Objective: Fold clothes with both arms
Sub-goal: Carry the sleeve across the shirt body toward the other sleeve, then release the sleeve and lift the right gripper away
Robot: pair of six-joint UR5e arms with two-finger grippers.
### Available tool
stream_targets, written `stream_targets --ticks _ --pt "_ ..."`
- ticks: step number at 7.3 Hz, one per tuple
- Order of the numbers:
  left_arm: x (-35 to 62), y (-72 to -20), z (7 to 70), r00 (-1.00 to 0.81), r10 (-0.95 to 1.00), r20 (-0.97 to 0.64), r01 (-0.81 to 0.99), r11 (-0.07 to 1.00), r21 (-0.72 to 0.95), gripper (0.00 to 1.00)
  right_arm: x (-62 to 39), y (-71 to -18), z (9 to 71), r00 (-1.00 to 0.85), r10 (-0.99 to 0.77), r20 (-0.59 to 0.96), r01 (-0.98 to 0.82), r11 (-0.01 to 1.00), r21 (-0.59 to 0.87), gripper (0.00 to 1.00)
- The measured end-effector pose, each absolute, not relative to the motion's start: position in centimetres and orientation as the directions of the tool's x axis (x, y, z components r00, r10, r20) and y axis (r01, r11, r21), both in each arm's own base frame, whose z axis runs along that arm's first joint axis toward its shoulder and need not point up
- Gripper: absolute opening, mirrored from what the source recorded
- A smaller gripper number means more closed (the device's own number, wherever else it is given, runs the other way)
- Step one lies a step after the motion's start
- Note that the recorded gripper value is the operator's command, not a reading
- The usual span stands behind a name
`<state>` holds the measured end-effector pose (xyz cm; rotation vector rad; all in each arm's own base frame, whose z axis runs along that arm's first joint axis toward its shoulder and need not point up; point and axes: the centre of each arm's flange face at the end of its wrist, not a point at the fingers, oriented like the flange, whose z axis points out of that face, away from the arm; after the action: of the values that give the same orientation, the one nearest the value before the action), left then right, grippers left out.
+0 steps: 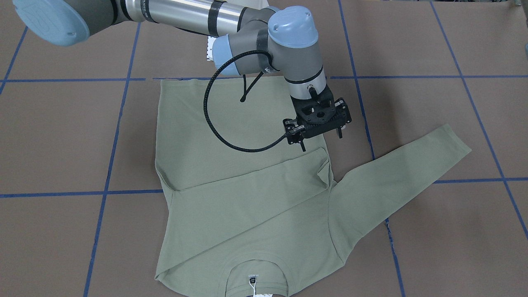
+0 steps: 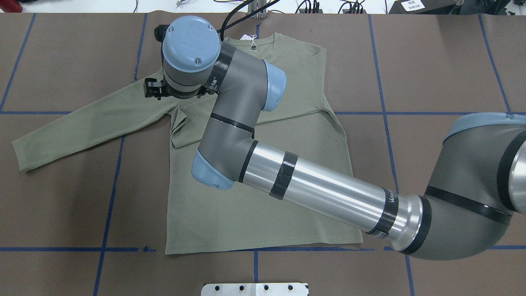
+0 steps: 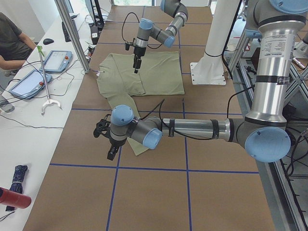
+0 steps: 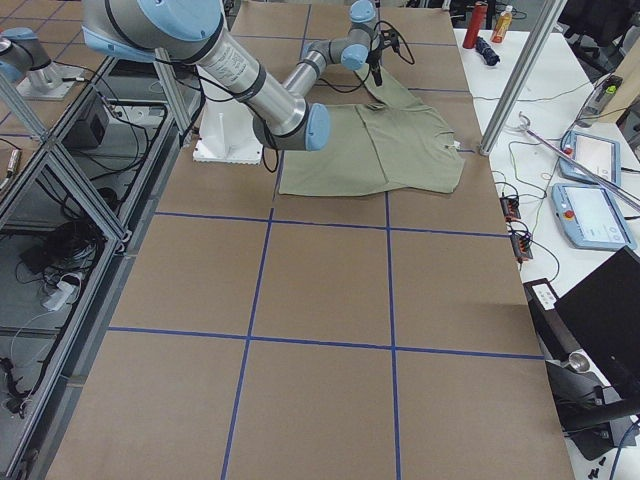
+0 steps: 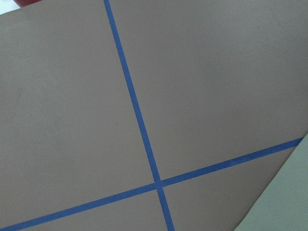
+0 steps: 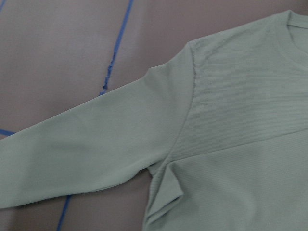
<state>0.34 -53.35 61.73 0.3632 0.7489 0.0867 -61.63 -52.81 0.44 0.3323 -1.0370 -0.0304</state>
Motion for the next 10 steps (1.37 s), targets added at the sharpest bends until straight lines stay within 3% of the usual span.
stream_targets --ticks 3,7,10 --pt "7.4 -46.5 64.7 0.668 0.017 -0.744 0.266 0.928 0.260 1.00 -51.0 -56.9 5.8 0.631 -0.081 0.771 -0.050 0.988 0.145 1.00" --pt "16.4 -42.8 64.8 0.633 -0.171 -0.755 0.406 0.904 0.136 1.00 -34.8 -57.1 20.7 0.696 -0.191 0.692 0.078 0.978 0.192 1.00" --pt "18.8 -42.1 65.9 0.650 -0.201 -0.733 0.417 0.901 0.123 1.00 -28.2 -56.7 26.4 0.680 -0.245 0.691 0.133 0.968 0.213 1.00"
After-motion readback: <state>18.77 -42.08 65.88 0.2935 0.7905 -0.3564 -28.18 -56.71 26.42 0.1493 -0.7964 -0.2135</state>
